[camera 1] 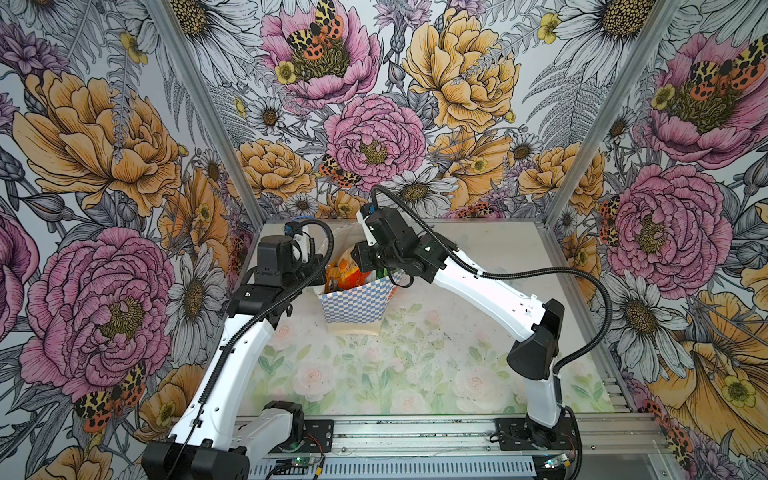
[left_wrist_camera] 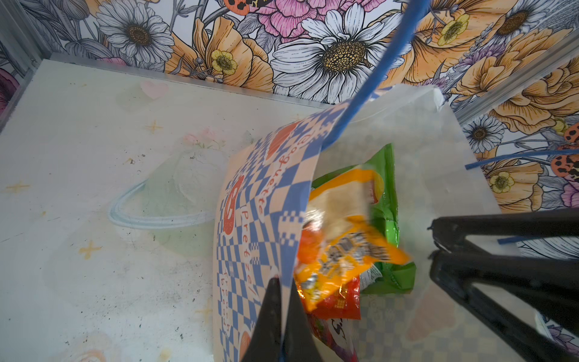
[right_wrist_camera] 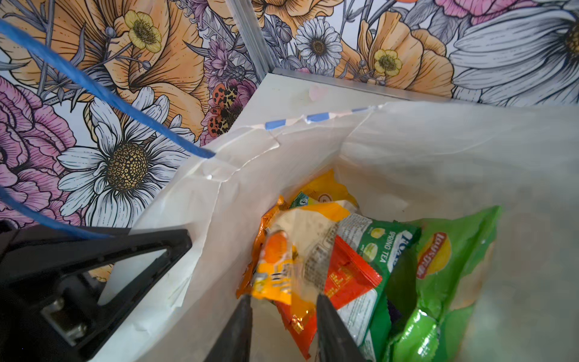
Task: Place the snacks into the paper bag
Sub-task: 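Carry the small packet over the bag and lower it inside, then open the right gripper and raise it out of the bag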
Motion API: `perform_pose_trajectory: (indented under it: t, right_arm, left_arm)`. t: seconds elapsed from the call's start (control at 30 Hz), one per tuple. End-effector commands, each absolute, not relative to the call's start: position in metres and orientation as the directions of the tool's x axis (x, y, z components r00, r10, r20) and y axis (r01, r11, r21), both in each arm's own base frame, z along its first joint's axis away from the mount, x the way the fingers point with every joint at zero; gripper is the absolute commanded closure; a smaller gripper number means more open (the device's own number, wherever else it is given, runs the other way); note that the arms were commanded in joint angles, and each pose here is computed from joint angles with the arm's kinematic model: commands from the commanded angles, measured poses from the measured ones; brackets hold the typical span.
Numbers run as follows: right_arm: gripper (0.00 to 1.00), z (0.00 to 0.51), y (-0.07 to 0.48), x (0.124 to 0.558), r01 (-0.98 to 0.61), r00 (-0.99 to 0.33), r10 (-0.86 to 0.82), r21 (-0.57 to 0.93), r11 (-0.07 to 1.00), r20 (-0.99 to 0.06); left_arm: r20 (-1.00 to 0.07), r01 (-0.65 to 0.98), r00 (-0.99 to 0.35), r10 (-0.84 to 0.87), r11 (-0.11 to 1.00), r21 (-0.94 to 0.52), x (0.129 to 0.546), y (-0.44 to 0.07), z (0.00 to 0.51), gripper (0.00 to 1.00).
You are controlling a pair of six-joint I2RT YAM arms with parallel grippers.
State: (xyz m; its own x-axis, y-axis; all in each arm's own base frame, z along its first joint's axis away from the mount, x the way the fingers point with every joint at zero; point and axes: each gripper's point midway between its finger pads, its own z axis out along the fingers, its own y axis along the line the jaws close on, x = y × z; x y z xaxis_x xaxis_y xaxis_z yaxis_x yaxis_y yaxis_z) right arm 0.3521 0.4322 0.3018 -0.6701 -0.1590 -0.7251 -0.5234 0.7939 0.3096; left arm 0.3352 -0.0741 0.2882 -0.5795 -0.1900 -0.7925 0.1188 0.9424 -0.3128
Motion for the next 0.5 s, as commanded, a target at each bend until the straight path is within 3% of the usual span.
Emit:
perform_pose_trajectory:
  t: [0.0, 0.47]
  right_arm:
    - [0.55, 0.313, 0.426, 0.351, -0.521, -0.658, -0.164, 0.286, 0.804, -0.735]
    - [0.45, 0.35, 0.365, 0.359, -0.426, -0.616, -0.125, 0.195, 0.883, -0.778]
  left_arm:
    - [-0.848, 0.154, -0.494, -0.195, 0.94, -0.305, 0.34, -0.076, 0.316, 1.0]
    - [-0.848, 0.157, -0.494, -0.194, 0.939, -0.306, 0.34, -0.077, 0.316, 1.0]
